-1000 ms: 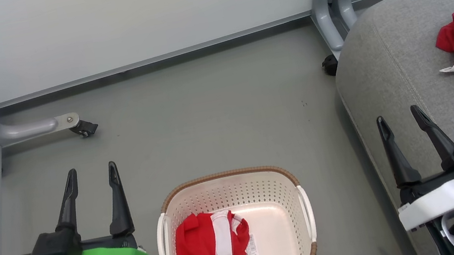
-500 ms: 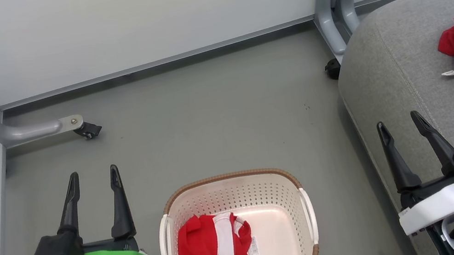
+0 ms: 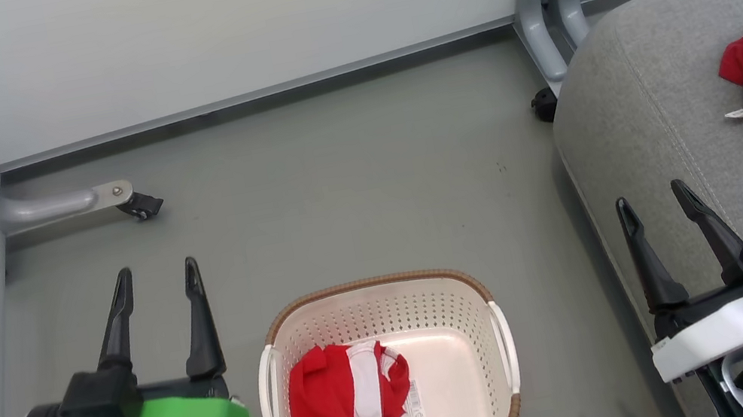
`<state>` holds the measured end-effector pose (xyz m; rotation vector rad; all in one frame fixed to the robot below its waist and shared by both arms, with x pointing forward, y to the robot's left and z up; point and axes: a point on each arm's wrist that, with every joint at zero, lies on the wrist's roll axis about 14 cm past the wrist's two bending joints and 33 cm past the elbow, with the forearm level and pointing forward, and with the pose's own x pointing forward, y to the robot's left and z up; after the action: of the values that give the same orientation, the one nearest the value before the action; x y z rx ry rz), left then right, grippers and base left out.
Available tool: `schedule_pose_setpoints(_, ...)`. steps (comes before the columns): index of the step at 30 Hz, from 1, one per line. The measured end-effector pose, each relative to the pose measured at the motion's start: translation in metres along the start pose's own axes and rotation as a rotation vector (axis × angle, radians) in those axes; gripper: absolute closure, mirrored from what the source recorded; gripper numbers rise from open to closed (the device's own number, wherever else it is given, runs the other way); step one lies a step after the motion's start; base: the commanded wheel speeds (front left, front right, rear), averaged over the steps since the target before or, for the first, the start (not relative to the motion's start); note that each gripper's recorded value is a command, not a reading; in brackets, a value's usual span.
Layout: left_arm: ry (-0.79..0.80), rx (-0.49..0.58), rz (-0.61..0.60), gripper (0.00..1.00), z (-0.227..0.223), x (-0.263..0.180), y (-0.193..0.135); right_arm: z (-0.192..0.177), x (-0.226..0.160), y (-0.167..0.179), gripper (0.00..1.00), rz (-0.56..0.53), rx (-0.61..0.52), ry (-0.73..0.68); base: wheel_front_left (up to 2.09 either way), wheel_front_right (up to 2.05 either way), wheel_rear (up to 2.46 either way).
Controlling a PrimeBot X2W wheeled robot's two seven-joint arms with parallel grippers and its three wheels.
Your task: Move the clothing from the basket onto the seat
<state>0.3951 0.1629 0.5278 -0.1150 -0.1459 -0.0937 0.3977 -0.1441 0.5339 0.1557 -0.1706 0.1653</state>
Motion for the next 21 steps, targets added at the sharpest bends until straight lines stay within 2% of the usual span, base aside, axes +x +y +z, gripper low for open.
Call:
schedule_pose_setpoints(12, 0.019, 0.095, -0.182, 0.0, -0.012, 0.051, -0.035, 0.006, 0.027, -0.004, 0.0, 0.005, -0.021, -0.038, 0.0, 0.0, 0.0)
schedule_pose_setpoints(21, 0.161, 0.163, -0.397, 0.0, -0.076, 0.077, -0.08, 0.002, 0.058, -0.016, 0.0, -0.004, -0.037, -0.06, 0.0, 0.0, 0.0)
